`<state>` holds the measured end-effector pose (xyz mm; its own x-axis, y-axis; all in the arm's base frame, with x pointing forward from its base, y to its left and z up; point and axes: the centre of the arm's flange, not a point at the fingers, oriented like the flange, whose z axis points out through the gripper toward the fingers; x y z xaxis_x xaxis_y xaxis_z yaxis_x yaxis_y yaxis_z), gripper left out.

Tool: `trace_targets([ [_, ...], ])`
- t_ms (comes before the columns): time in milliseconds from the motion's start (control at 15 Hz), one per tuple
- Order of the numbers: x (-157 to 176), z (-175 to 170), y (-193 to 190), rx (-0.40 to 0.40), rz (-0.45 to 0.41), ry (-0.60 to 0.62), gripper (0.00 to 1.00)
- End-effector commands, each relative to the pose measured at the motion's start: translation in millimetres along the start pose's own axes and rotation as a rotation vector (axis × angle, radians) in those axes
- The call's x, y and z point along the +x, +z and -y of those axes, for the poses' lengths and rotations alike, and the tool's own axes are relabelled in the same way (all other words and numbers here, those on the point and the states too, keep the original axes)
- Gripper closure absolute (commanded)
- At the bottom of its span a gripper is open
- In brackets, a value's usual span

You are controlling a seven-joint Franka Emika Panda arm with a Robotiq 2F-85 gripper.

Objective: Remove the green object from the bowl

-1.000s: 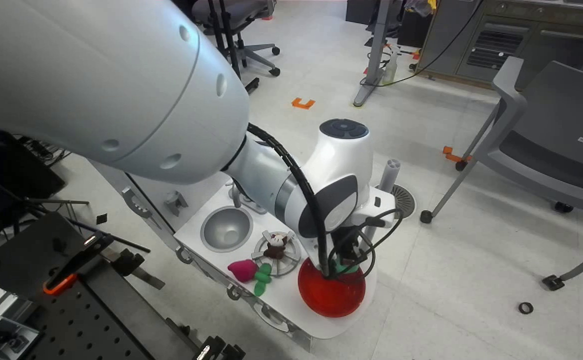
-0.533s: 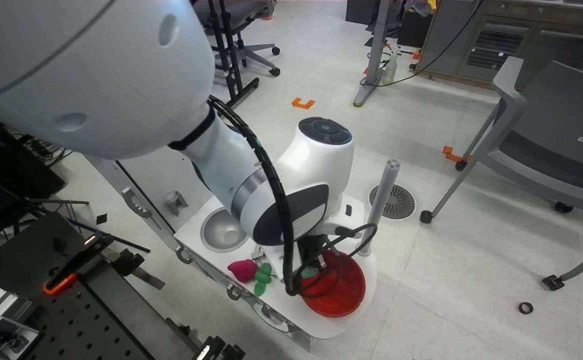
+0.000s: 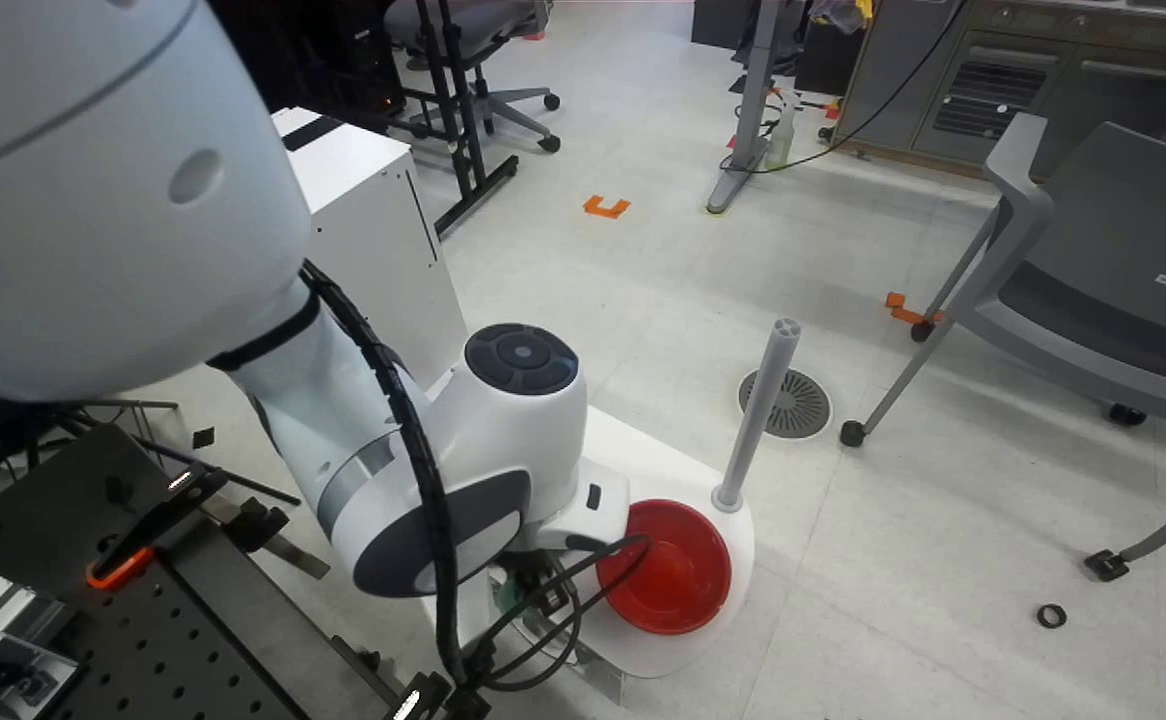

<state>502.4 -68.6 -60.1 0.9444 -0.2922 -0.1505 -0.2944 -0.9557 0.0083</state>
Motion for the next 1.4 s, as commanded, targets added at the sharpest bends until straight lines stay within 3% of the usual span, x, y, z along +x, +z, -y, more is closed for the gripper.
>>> trace_targets([
  [0,-0.1,-2.8,25.8,-0.009,-0.052,-0.024,0.97],
  [933,65.2,30.8,105.8,-0.139,-0.111,-0.084,0.95],
  [1000,65.6,33.6,107.7,-0.155,-0.103,-0.092,0.63],
  [1133,62.1,39.7,104.0,-0.173,-0.076,-0.107,0.56],
  [1333,53.9,46.9,97.8,-0.187,-0.061,-0.133,0.33],
])
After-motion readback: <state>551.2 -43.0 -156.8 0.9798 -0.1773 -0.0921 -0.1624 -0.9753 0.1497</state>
